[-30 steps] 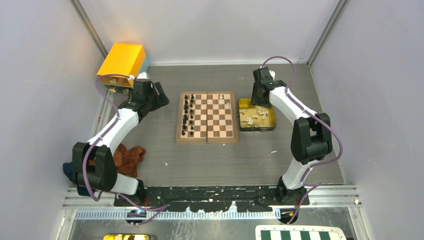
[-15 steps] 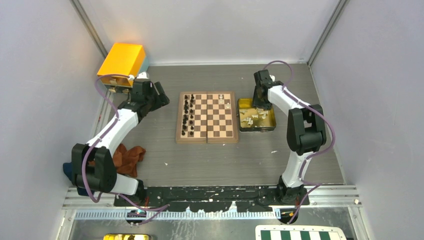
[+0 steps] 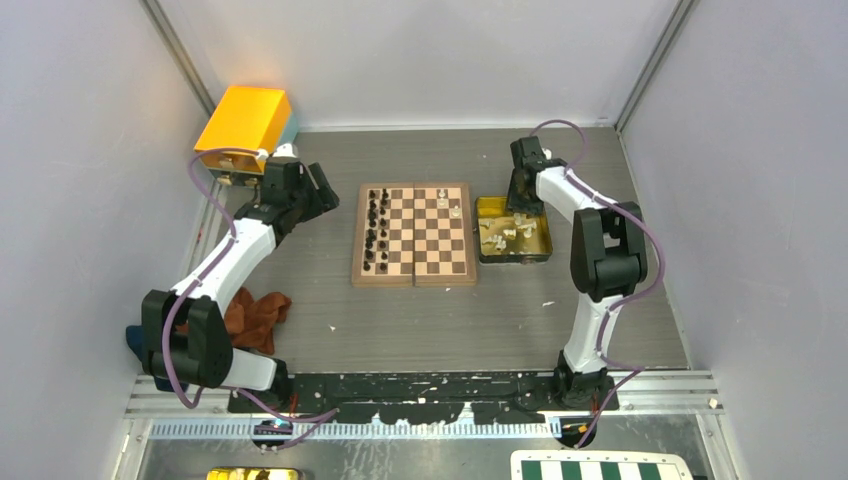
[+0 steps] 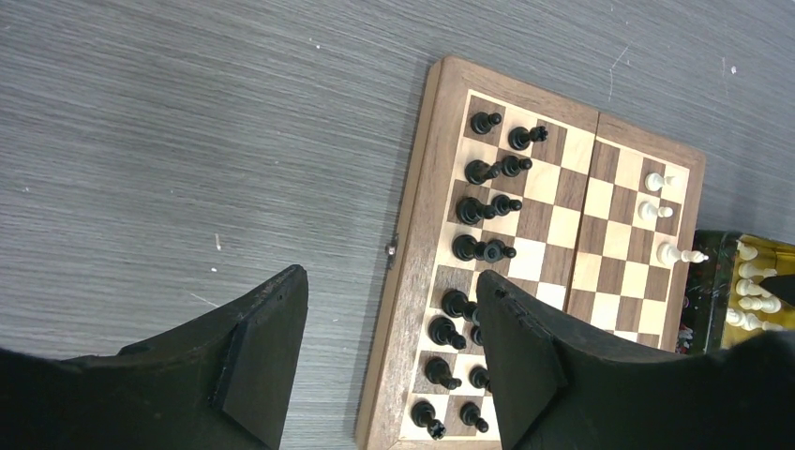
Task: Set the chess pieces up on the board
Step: Pick up the chess piece from the storage box.
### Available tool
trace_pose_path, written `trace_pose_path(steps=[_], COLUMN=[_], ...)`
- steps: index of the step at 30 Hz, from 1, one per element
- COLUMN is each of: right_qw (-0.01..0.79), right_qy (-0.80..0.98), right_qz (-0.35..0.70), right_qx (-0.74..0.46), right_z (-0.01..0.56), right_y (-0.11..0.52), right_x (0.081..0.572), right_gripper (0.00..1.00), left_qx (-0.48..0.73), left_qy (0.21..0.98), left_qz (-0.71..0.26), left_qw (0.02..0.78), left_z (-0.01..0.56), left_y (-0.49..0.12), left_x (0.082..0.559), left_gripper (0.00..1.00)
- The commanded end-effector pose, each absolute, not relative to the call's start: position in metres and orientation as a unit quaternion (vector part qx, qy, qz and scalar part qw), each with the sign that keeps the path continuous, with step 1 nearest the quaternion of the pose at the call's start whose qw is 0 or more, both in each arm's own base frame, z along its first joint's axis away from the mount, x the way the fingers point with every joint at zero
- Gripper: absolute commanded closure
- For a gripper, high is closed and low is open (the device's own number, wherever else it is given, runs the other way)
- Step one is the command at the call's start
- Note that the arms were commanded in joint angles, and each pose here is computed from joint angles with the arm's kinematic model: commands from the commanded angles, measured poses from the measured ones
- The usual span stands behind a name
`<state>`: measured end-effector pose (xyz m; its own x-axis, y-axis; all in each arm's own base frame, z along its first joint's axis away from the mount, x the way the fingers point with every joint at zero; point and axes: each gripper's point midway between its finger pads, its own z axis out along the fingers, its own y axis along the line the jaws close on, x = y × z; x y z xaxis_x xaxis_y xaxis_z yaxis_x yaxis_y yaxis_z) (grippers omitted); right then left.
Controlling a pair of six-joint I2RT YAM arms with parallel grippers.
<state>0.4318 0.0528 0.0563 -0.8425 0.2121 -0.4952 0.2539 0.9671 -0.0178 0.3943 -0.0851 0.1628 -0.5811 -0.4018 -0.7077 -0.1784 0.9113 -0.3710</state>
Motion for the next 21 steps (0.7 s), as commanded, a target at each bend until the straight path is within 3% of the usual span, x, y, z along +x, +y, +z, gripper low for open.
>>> trace_pose_path(steps=[1, 21], right_qw=[0.284, 0.264], right_qy=[0.950, 0.955], right_qz=[-0.024, -0.018], right_qx=[0.130, 0.130], right_z=[0.071, 0.057], right_y=[0.056, 0.056], right_x=[0.452, 0.453], right_gripper=[0.56, 0.61], left_qx=[-0.165, -0.166], left_qy=[0.858, 0.858], left_qz=[-0.149, -0.145], left_qw=[0.462, 0.464], left_z=[0.193, 0.193], left_y=[-0.086, -0.085], left_x=[0.404, 0.406], left_gripper=[0.33, 0.33])
